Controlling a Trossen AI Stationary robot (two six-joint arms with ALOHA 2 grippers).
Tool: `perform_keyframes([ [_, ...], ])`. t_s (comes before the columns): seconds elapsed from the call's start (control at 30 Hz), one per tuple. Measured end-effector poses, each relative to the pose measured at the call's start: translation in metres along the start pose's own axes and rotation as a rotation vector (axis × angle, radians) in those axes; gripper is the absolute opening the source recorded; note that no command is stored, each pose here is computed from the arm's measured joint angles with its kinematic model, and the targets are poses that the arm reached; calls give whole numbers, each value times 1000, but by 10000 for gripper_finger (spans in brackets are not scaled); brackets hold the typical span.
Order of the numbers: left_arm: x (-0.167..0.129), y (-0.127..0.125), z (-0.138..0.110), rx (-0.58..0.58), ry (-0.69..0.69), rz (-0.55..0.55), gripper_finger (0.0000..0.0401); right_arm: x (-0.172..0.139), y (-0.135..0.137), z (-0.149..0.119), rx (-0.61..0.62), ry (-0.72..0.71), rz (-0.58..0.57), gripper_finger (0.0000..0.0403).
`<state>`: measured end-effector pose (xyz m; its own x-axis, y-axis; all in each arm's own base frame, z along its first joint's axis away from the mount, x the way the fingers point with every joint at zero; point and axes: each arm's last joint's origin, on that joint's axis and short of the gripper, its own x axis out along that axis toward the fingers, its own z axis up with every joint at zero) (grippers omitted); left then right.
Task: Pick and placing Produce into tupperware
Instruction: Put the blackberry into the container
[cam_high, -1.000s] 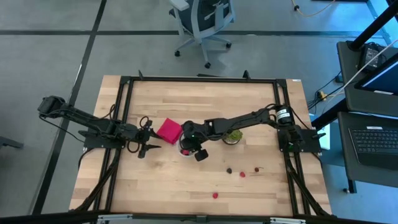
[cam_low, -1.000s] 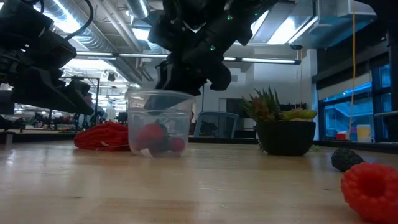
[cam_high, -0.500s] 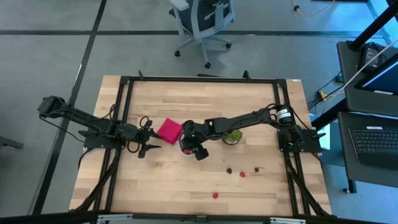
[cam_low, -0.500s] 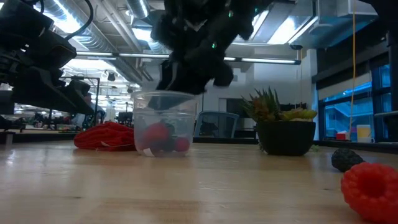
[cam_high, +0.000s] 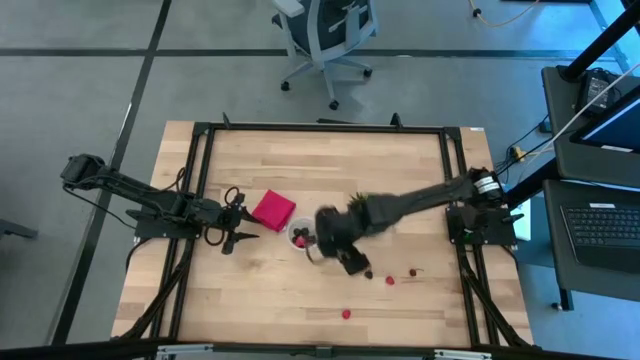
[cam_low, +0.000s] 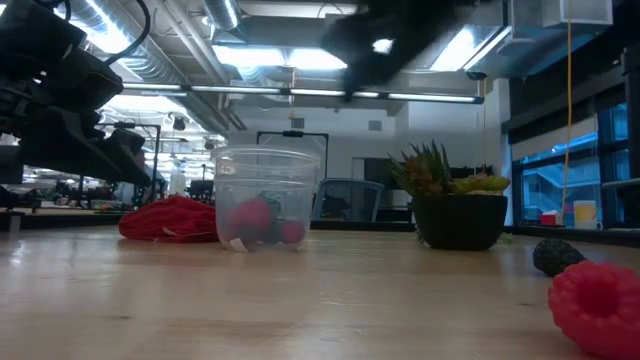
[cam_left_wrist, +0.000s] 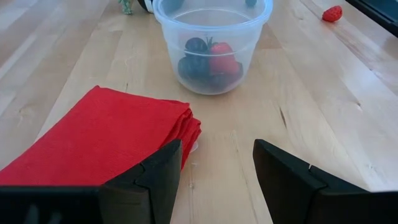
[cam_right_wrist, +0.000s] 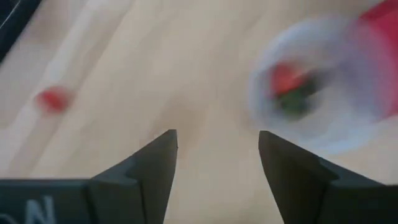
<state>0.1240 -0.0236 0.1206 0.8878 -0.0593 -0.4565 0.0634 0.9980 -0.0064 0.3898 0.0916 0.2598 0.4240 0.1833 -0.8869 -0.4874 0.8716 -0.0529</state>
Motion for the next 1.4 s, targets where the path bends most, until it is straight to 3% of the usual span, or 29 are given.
perform_keyframes([
  [0.1, 0, 0, 0, -1, 1, -9, 192, 11, 31, -9, 10, 106, 43, 229],
  [0.23, 0, -1, 0, -2, 2, -25, 192, 23, 62, -30, 115, 289, -54, 231],
  [0.33, 0, -1, 0, 0, 2, -25, 192, 35, 77, -44, 178, 348, -78, 231],
  [0.5, 0, -1, 0, 1, 2, -25, 192, 57, 99, -64, 165, 347, -67, 232],
  [1.0, 0, 0, 0, 1, 1, -14, 192, 85, 108, -95, 166, 303, -60, 226],
  [1.4, 0, 0, 0, 2, 1, -13, 192, 86, 109, -94, 148, 297, -48, 116],
])
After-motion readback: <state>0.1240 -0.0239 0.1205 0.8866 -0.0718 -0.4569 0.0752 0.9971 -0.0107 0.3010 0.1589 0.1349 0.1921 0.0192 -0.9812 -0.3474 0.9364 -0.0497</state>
